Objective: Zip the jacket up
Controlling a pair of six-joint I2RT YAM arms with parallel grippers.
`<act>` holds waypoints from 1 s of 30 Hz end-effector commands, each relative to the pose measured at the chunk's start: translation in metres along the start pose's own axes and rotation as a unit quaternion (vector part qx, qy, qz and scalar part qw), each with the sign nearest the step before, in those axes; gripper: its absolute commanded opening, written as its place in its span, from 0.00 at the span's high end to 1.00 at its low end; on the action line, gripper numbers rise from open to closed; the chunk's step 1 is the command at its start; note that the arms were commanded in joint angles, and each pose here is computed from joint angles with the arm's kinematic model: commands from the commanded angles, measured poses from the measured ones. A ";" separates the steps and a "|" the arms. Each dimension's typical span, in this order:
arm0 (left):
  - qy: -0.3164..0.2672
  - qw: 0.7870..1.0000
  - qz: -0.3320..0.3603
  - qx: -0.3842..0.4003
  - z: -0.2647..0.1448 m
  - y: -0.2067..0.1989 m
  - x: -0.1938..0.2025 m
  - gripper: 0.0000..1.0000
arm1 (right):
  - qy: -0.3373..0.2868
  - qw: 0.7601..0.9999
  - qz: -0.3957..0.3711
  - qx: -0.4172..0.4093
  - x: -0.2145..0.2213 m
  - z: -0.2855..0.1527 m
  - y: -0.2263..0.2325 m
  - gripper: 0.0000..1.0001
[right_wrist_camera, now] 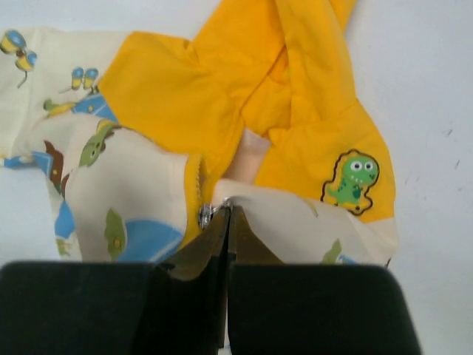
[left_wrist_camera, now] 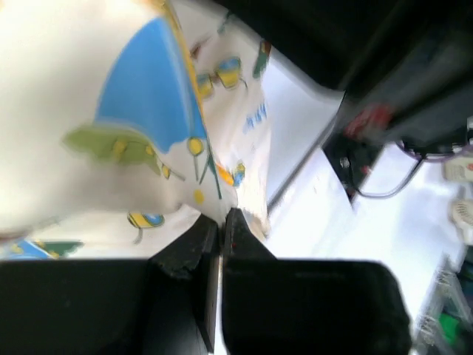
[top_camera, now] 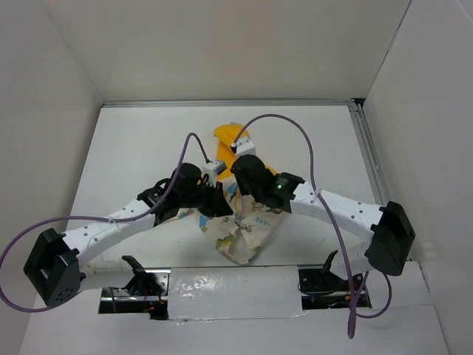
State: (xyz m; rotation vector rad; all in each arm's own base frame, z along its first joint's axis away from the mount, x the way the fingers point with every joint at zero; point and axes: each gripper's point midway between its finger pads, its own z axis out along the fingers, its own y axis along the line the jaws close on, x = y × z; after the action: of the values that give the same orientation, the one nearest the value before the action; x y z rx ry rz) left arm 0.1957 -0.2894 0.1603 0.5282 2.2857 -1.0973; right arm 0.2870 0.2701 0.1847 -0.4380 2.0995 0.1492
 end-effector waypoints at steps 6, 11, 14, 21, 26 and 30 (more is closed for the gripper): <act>0.109 0.991 -0.066 0.029 -0.032 -0.025 0.052 1.00 | -0.049 0.997 0.056 0.021 -0.037 -0.036 -0.041 1.00; 0.142 0.983 -0.097 0.059 -0.040 -0.034 0.073 1.00 | -0.066 0.986 0.080 0.130 -0.064 -0.016 -0.085 1.00; 0.174 0.975 -0.124 0.058 -0.043 -0.034 0.095 1.00 | -0.077 0.979 0.074 0.175 -0.089 0.009 -0.107 1.00; 0.228 0.956 -0.169 0.075 -0.056 -0.035 0.138 1.00 | -0.058 0.968 0.072 0.235 -0.100 0.073 -0.170 1.00; 0.245 0.947 -0.193 0.075 -0.058 -0.033 0.153 1.00 | -0.068 0.950 0.096 0.290 -0.129 0.121 -0.221 1.00; 0.241 0.946 -0.214 0.033 -0.053 -0.018 0.155 1.00 | -0.061 0.941 0.131 0.306 -0.141 0.144 -0.261 1.00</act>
State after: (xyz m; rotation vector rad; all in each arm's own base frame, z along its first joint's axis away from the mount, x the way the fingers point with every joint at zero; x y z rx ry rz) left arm 0.1458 -0.2678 0.1286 0.3033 2.4524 -1.2262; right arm 0.4625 0.2260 0.1506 -0.2531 2.3335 -0.0491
